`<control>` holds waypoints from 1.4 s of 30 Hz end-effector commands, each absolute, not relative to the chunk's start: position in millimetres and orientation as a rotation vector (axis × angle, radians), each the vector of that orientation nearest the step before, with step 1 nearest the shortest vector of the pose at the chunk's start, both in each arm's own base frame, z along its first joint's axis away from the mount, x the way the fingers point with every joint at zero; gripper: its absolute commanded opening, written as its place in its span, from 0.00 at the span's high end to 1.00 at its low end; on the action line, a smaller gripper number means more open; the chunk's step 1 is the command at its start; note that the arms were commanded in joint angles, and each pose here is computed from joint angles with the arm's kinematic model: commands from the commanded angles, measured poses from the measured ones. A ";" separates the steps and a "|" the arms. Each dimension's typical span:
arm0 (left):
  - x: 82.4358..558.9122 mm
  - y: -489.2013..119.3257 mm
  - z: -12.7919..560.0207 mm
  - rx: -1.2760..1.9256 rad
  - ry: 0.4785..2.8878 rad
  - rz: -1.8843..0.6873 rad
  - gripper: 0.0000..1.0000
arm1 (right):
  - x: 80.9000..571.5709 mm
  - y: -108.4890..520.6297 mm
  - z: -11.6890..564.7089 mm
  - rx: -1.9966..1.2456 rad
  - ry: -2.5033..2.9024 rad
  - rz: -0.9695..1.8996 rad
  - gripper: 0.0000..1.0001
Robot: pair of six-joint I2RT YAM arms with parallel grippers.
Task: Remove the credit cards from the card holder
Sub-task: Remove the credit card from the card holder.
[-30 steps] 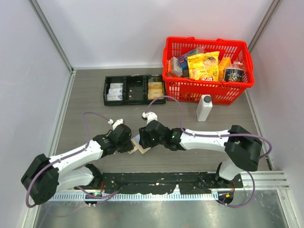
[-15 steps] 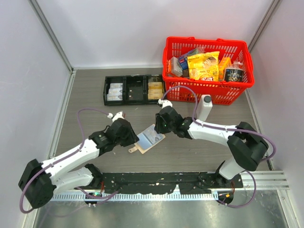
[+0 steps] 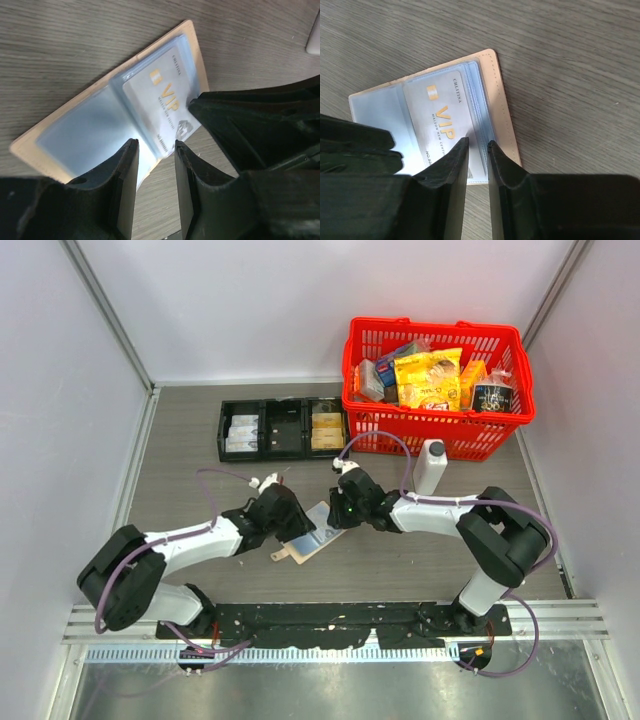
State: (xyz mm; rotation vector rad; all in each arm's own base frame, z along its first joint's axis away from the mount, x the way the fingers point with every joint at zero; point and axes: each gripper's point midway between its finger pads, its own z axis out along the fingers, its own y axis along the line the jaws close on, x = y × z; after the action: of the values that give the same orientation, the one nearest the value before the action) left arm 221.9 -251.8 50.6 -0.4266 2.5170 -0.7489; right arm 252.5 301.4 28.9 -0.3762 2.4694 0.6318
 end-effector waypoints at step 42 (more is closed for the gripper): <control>245.2 -263.1 87.1 -0.662 2.075 -1.243 0.79 | 222.6 297.0 4.9 -0.190 2.597 0.754 0.81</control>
State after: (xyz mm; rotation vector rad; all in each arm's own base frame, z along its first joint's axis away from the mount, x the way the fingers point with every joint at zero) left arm 231.9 -252.4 41.5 -0.6732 2.2454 -1.0801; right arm 244.1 309.6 26.1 -0.1940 2.4926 0.7992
